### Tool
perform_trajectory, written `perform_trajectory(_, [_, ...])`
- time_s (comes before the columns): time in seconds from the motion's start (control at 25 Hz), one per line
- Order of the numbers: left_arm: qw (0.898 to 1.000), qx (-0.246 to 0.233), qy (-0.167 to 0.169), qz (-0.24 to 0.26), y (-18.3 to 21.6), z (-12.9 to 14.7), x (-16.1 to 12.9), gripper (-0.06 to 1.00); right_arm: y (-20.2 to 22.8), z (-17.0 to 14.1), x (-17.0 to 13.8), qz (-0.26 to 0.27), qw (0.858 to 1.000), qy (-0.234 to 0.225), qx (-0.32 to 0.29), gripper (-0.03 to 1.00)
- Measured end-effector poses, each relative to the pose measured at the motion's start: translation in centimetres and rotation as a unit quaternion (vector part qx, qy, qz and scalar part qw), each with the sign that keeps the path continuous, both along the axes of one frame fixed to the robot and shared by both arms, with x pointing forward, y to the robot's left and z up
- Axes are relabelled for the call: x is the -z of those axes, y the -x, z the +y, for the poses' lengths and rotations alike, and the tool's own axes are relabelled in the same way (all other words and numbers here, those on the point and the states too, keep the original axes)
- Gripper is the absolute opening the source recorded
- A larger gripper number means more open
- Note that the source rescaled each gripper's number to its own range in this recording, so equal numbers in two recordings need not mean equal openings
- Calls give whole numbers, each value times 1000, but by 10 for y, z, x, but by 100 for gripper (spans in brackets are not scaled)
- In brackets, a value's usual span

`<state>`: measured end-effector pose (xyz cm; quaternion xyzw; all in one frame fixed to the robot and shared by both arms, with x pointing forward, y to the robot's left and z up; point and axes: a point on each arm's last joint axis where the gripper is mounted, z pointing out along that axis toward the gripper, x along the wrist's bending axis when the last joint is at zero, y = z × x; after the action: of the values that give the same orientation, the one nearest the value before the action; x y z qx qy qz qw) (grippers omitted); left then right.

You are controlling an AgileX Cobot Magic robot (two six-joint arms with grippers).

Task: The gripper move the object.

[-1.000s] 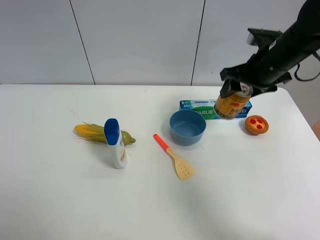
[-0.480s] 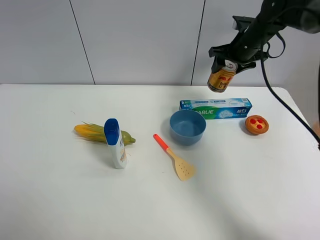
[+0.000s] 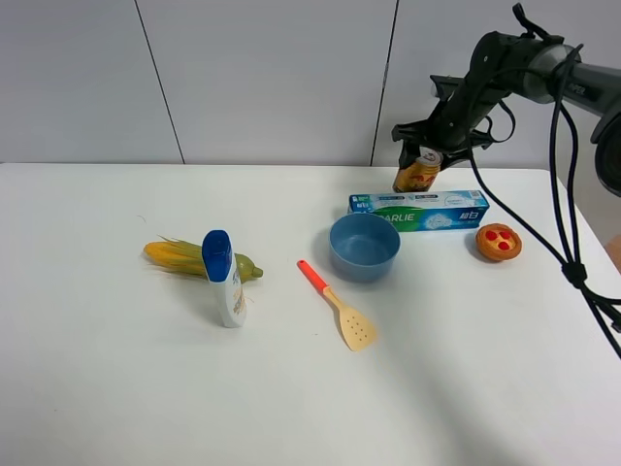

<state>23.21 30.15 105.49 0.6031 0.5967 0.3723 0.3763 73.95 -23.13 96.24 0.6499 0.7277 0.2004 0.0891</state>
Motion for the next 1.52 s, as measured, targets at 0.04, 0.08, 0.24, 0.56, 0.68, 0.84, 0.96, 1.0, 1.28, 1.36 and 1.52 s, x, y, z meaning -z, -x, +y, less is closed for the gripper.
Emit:
perform_trajectory(0.04, [1000, 0, 0, 0, 0, 0, 0, 100, 0, -1, 0, -2, 1000, 4, -5, 0])
perform_trajectory(0.08, [1000, 0, 0, 0, 0, 0, 0, 100, -1, -2, 0, -4, 1000, 9, -12, 0])
perform_trajectory(0.24, [1000, 0, 0, 0, 0, 0, 0, 100, -2, -2, 1, -11, 1000, 14, -21, 20])
perform_trajectory(0.56, [1000, 0, 0, 0, 0, 0, 0, 100, -6, -1, -3, -26, 1000, -4, 10, 72])
perform_trajectory(0.68, [1000, 0, 0, 0, 0, 0, 0, 100, -5, 1, -8, -31, 999, -6, 8, 91])
perform_trajectory(0.84, [1000, 0, 0, 0, 0, 0, 0, 100, 5, 12, -50, -74, 997, -4, -1, 98])
perform_trajectory(0.96, [1000, 0, 0, 0, 0, 0, 0, 100, 21, 22, -104, -132, 991, -11, -8, 99])
perform_trajectory(1.0, [1000, 0, 0, 0, 0, 0, 0, 100, 29, 23, -125, -153, 988, -12, -10, 99])
perform_trajectory(1.28, [1000, 0, 0, 0, 0, 0, 0, 100, 113, 6, -261, -290, 957, 6, 2, 100])
perform_trajectory(1.36, [1000, 0, 0, 0, 0, 0, 0, 100, 146, -7, -295, -319, 947, 21, 18, 100])
perform_trajectory(1.52, [1000, 0, 0, 0, 0, 0, 0, 100, 220, -38, -348, -360, 929, 63, 59, 100])
